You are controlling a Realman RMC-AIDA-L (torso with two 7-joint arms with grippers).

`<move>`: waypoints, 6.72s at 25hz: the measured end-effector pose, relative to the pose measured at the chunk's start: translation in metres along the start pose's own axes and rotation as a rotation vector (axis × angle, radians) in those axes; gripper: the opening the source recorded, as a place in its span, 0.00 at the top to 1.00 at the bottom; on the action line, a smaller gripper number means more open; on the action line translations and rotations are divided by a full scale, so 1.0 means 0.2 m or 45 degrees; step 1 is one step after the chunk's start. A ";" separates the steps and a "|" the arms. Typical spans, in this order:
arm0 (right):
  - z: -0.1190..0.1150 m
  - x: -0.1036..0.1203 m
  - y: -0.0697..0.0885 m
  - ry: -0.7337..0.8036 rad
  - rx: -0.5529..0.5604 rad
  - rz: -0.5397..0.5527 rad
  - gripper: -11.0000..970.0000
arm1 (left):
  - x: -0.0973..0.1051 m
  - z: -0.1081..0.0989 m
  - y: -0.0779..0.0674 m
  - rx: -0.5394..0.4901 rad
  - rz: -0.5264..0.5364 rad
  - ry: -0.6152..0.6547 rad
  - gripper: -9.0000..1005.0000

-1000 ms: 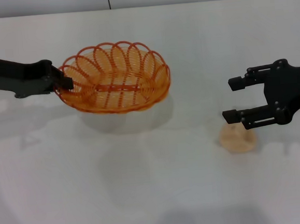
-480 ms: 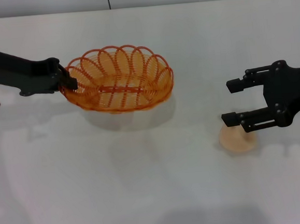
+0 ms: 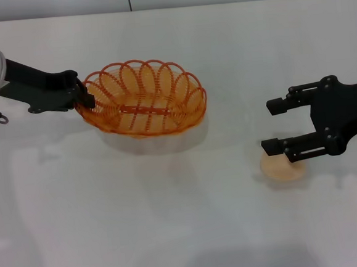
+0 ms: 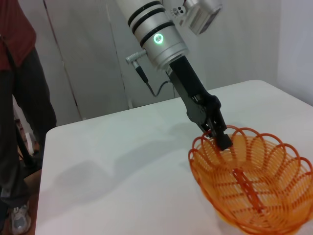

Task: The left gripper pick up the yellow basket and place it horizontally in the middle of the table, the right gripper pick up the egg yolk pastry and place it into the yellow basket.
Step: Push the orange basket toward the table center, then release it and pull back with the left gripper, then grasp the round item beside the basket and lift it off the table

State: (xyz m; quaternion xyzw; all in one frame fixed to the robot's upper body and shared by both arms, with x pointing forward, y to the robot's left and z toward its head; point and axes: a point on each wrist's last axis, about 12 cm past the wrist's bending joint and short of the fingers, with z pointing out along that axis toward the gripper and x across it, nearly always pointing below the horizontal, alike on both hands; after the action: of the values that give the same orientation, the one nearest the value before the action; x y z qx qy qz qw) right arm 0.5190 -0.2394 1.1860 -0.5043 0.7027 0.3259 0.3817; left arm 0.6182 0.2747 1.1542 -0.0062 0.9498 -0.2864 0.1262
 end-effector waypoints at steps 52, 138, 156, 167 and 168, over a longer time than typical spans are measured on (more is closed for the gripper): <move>0.01 0.00 0.01 0.012 -0.042 -0.005 0.25 | 0.09 0.28 -0.01 0.004 -0.018 0.051 0.84; 0.08 0.03 -0.07 0.146 0.121 0.086 0.25 | 0.19 -0.21 0.08 0.409 1.216 -0.461 0.11; 0.19 0.12 -0.08 0.410 0.182 0.109 0.25 | 0.22 -0.15 -0.01 0.491 1.300 -0.391 0.12; 0.23 0.16 -0.09 0.424 0.197 0.132 0.25 | 0.22 -0.14 -0.01 0.499 1.286 -0.397 0.12; 0.23 0.17 -0.09 0.427 0.198 0.131 0.25 | 0.22 -0.14 -0.01 0.500 1.283 -0.397 0.12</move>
State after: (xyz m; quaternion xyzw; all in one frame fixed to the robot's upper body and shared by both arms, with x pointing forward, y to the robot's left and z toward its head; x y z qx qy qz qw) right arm 0.5389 -0.2209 1.1331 -0.4839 0.8044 0.2012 0.2799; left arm 0.5676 0.2846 1.1678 0.4296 0.7343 -0.3576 0.3852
